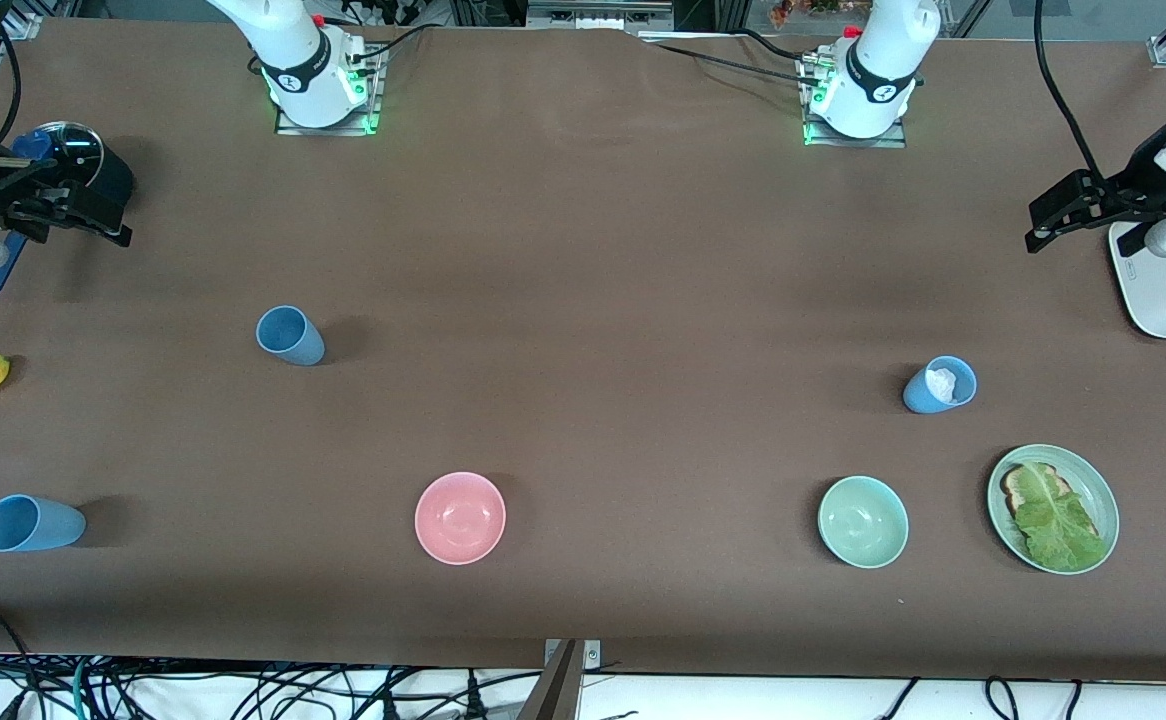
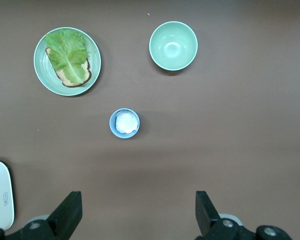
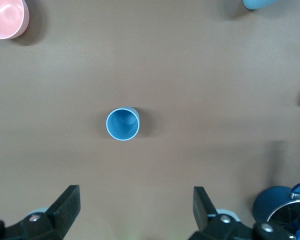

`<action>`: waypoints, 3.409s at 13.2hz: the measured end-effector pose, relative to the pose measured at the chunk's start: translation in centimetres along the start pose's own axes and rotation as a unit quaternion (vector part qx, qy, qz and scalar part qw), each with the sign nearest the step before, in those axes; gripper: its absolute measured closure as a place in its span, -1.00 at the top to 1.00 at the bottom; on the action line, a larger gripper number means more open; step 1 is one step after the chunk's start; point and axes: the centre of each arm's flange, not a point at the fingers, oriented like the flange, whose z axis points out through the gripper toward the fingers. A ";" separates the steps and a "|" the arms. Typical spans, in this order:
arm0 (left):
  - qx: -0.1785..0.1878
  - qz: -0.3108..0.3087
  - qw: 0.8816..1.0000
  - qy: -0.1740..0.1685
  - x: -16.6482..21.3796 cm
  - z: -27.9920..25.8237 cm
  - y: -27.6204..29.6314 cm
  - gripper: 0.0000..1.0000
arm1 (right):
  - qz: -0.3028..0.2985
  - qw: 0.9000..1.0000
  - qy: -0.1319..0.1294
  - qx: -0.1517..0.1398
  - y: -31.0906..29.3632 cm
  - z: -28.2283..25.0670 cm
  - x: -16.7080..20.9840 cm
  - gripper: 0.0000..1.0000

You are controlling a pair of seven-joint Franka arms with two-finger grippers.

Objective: Stack blue cups with both arms

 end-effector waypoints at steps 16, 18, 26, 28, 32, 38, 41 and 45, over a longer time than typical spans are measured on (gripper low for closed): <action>0.000 -0.001 1.000 0.000 0.0 0.0 -0.1 1.00 | 0.000 1.000 0.000 0.000 0.0 0.0 0.0 1.00; 0.000 -0.001 1.000 0.000 0.0 0.0 -0.1 1.00 | 0.000 1.000 0.000 0.000 0.0 0.0 0.0 1.00; 0.000 -0.001 1.000 0.000 0.0 0.0 -0.1 1.00 | 0.001 1.000 0.000 0.000 0.0 0.0 0.0 1.00; 0.000 -0.001 1.000 0.000 0.0 0.0 -0.1 1.00 | 0.001 1.000 0.000 0.000 0.0 0.0 0.0 1.00; 0.001 -0.002 1.000 -0.002 1.9 2.4 -0.3 1.00 | 0.001 1.000 0.000 0.000 0.0 0.0 0.0 1.00; 0.005 0.015 1.000 0.007 8.0 12.1 -4.1 1.00 | 0.001 1.000 0.000 0.000 0.1 0.0 0.0 1.00; 0.007 0.027 1.000 0.014 9.3 14.8 -6.3 1.00 | 0.001 1.000 0.000 0.000 0.1 0.0 0.0 1.00; 0.012 0.058 0.998 0.026 11.0 19.2 -9.6 1.00 | 0.001 1.000 0.000 0.000 0.1 0.0 0.0 1.00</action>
